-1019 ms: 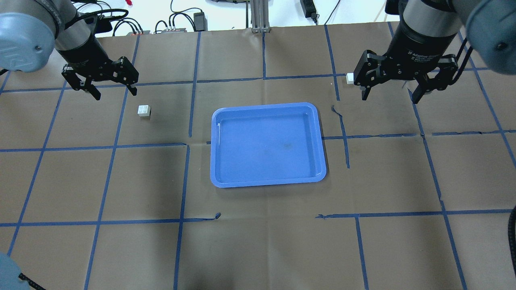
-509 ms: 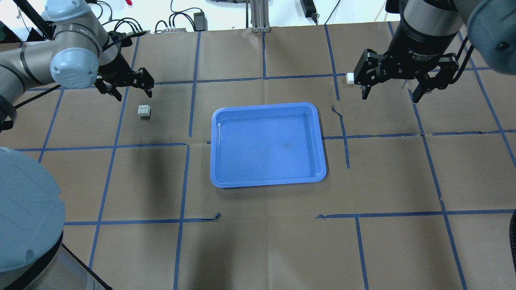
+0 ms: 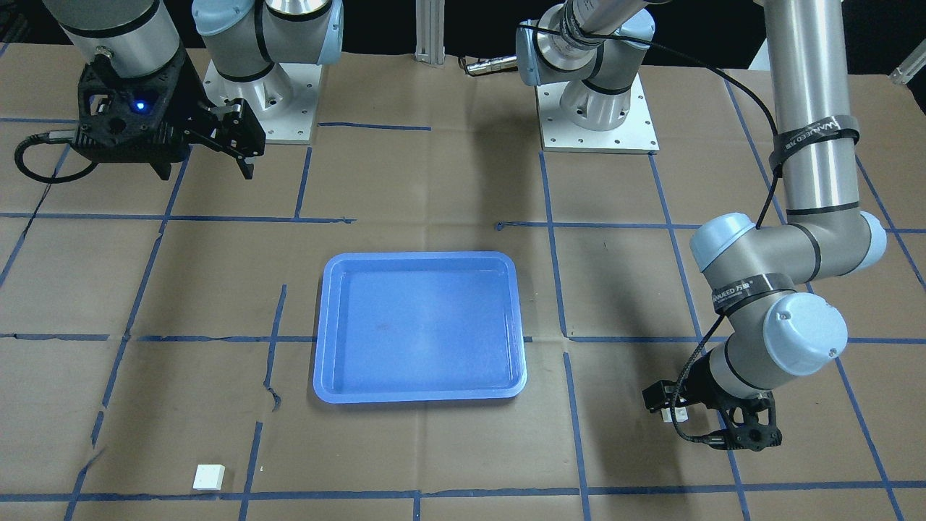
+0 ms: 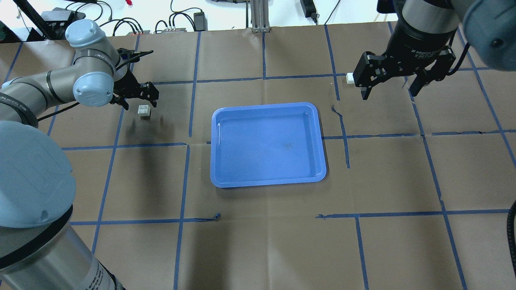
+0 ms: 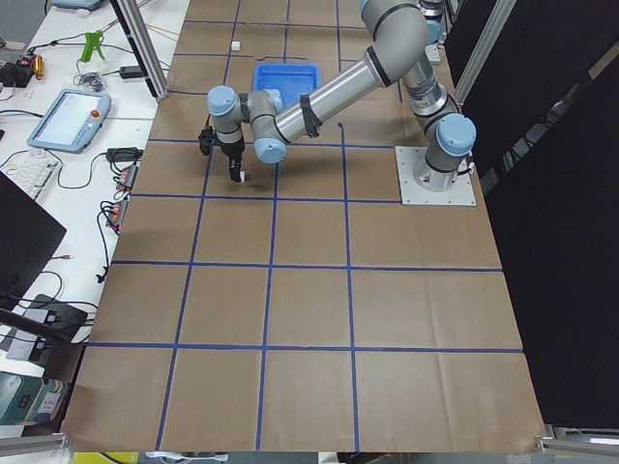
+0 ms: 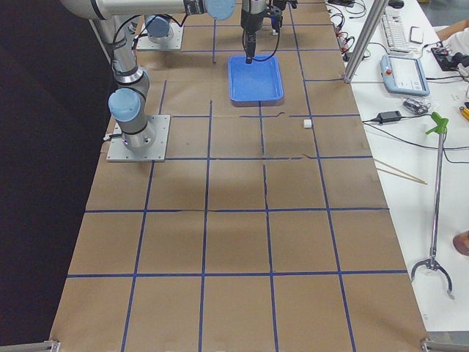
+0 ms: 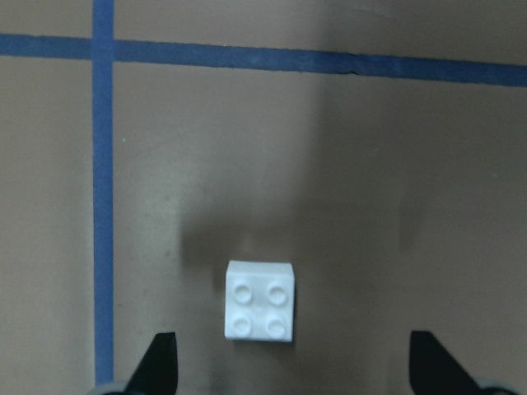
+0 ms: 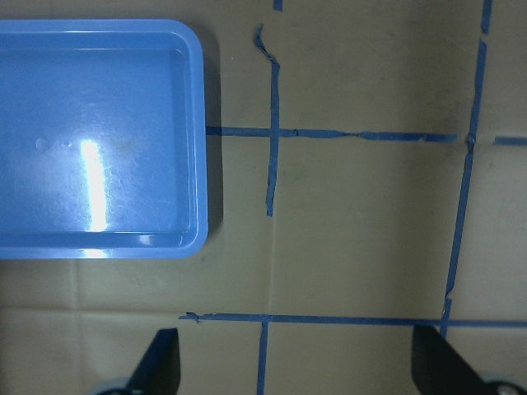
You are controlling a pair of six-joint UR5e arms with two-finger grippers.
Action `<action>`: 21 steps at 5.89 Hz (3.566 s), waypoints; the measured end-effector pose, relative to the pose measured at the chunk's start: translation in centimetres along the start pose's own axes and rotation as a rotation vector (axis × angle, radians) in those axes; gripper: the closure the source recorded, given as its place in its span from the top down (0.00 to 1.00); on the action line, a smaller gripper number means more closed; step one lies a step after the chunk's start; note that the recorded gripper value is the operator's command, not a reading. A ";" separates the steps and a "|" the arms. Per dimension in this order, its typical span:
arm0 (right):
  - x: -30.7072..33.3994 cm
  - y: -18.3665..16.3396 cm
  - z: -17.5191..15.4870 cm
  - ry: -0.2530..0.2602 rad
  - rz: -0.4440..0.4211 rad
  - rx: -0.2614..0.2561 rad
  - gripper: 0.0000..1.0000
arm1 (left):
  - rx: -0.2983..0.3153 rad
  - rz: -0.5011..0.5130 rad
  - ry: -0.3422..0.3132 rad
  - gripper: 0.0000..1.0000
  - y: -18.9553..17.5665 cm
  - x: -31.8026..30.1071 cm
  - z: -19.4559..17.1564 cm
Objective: Assemble white blocks and place on blue tray
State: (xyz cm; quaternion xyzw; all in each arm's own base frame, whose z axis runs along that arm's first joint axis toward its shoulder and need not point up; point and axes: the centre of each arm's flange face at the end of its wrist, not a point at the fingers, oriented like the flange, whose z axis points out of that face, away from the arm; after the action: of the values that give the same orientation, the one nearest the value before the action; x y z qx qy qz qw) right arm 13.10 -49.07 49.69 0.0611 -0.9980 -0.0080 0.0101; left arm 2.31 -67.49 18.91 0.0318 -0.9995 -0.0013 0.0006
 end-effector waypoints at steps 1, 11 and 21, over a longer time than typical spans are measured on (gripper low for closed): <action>0.1 -0.8 0.2 0.006 -0.159 0.026 1.00 | -0.010 0.002 0.003 0.11 0.1 -0.1 0.7; 12.1 -22.1 12.4 -0.165 -1.508 0.257 0.98 | 0.044 1.130 -0.009 0.02 12.1 27.0 -5.8; 18.3 -26.8 33.3 -0.423 -1.416 0.515 0.85 | -0.035 1.564 0.002 0.98 20.5 38.4 0.1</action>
State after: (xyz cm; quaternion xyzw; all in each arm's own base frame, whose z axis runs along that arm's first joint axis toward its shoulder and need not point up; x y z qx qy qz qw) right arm -2.45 -77.45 16.33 0.6808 -0.6725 0.2080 -0.2024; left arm -37.29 -49.44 18.86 -0.6818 -0.7313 -0.0165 0.0028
